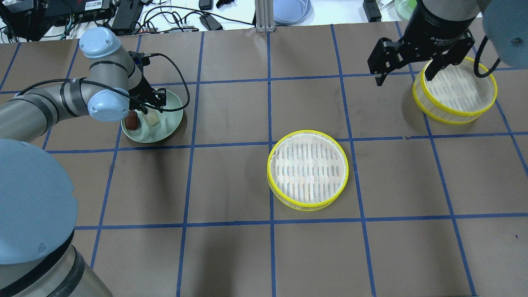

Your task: Stack buns with steamer

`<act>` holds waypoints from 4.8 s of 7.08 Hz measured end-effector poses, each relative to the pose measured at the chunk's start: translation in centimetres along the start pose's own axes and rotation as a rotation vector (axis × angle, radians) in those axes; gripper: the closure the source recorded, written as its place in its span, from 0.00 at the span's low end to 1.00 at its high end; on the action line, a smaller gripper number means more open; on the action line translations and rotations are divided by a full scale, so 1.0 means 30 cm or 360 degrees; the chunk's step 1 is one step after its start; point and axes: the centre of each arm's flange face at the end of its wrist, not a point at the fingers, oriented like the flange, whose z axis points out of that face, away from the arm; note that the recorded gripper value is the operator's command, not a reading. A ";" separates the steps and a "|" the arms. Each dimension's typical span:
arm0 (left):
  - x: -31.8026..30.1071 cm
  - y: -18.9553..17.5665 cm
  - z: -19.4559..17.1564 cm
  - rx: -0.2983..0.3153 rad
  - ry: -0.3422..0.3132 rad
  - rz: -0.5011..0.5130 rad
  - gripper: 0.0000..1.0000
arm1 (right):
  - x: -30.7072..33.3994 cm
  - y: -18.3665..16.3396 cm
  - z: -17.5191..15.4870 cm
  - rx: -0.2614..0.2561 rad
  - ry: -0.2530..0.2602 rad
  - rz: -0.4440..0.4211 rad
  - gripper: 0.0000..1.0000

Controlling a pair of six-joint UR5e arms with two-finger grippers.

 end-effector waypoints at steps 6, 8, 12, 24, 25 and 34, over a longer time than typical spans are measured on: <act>0.055 0.028 -0.166 0.0032 0.0065 -0.0093 0.99 | 0.043 -0.025 0.012 0.0007 0.0003 -0.0068 0.00; 0.326 0.125 -0.315 0.0033 0.0209 -0.0175 1.00 | 0.274 -0.089 0.068 -0.0006 0.0009 -0.0110 0.00; 1.094 0.625 -0.505 0.0027 0.0344 -0.0216 1.00 | 0.884 -0.249 0.425 -0.0030 0.0033 -0.0248 0.00; 0.996 0.588 -0.513 0.0081 0.0289 -0.0012 0.00 | 1.387 -0.343 1.030 0.0090 0.0020 -0.0262 1.00; 0.858 0.487 -0.550 0.0114 0.0273 0.0019 0.00 | 1.389 -0.344 1.029 0.0089 0.0024 -0.0263 1.00; -0.109 0.083 -0.222 -0.0114 0.0002 0.0001 0.00 | 1.011 -0.238 0.699 -0.0079 -0.0090 -0.0171 1.00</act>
